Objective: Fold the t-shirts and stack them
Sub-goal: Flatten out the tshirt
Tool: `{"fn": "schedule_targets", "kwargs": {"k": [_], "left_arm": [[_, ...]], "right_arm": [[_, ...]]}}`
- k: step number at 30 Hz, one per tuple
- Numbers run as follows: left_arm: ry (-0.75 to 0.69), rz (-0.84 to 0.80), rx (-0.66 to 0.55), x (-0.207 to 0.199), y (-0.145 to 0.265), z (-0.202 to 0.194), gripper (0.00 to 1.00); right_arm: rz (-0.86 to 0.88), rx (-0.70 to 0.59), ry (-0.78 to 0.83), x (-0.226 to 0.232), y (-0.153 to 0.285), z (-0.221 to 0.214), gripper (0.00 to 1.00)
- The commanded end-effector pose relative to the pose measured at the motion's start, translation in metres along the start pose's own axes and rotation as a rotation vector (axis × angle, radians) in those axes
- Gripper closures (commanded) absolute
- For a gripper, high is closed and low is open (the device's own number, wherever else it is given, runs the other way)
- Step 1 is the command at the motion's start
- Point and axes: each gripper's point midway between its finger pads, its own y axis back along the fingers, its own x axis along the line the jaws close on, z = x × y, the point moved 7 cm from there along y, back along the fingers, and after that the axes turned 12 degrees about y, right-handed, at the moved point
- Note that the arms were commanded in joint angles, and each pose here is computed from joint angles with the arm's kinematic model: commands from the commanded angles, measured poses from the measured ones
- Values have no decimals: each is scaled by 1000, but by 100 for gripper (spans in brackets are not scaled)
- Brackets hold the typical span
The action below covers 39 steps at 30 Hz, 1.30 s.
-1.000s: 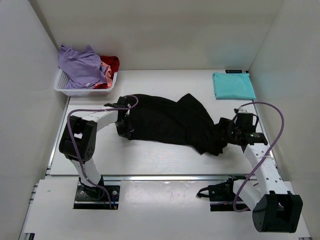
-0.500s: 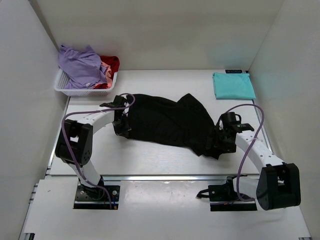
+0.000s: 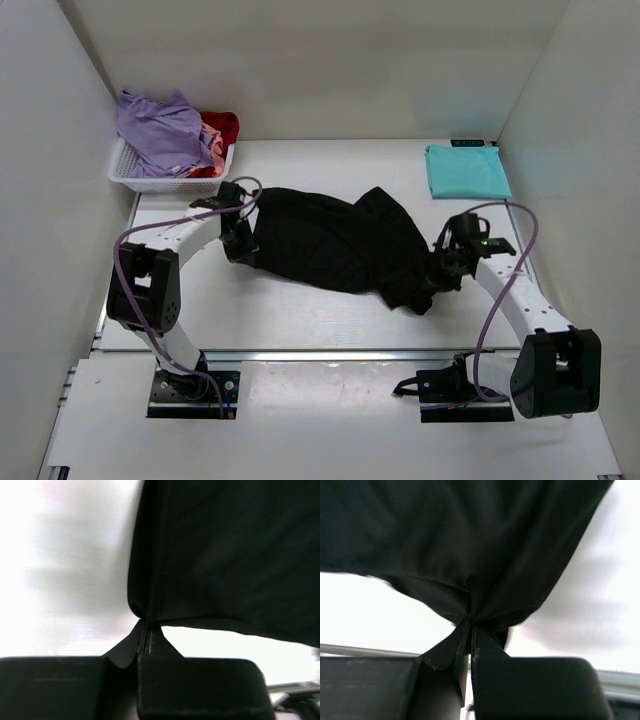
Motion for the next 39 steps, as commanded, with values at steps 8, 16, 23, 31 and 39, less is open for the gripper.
{"fn": "schedule_targets", "kwargs": {"k": [8,16,23,31,39], "left_arm": [[-2,-662,-521,-135,220,159,100],[34,-838,-857,-123,359,169,100],[72,-828,-950,-95,399,134,100],[152,-799,-925,-88,387,141,100],[224,-762,-618,-115,283,195,100]], "right_arm": [[110,-963,279,57,198,195,100],[78,-1261,381,82,311,219,100],[114,-1341,434,99,334,173,100],[213,-1361,418,78,366,188,100],[258,-1093,392,79,284,269,100]]}}
